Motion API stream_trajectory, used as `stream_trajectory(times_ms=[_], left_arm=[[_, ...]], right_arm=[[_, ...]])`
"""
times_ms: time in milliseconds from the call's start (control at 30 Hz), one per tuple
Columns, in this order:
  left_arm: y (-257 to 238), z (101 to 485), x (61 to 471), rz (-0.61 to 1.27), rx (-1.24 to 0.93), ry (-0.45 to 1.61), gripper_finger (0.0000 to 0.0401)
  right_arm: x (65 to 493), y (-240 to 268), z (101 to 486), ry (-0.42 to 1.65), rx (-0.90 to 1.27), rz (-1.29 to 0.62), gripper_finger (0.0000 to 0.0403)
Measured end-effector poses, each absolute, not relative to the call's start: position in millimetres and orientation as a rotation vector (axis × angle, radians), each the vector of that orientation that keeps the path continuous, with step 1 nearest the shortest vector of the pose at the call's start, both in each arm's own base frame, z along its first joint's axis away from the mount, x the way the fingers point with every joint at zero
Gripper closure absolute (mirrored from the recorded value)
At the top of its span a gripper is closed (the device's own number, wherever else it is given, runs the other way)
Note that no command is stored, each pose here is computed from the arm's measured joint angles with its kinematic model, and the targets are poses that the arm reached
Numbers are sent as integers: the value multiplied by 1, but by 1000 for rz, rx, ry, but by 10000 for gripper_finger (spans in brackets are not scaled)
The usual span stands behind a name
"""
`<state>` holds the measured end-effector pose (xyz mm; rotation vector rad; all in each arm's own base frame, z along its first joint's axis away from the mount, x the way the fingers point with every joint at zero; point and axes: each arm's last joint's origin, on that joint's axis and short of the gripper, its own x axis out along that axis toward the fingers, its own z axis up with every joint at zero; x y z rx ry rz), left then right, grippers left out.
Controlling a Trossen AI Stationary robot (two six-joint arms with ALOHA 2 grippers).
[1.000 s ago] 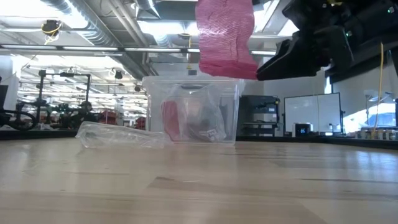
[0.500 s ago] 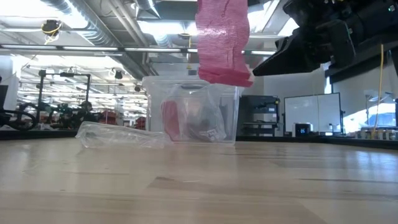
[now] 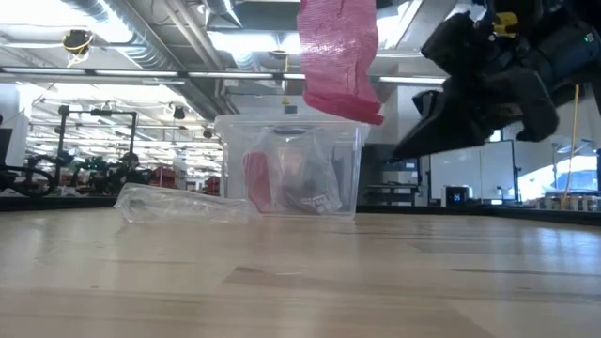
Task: Roll bandage
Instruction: Roll the pink bandage
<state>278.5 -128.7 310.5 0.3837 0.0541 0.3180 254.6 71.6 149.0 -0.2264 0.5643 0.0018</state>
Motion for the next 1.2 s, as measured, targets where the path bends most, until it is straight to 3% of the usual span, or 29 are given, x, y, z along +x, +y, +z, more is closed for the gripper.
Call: stream_trajectory(times_ms=[133, 333, 533, 1200], left_arm=[[-129, 309, 279, 317, 373, 61, 393], [-128, 309, 279, 318, 358, 60, 393], [-128, 309, 279, 318, 335, 57, 393], [-128, 309, 279, 318, 320, 52, 393]], right_arm=[[251, 70, 150, 604, -170, -27, 383], [255, 66, 167, 607, -245, -206, 310], [266, 71, 180, 527, -323, -138, 248], [272, 72, 170, 540, -434, -116, 246]])
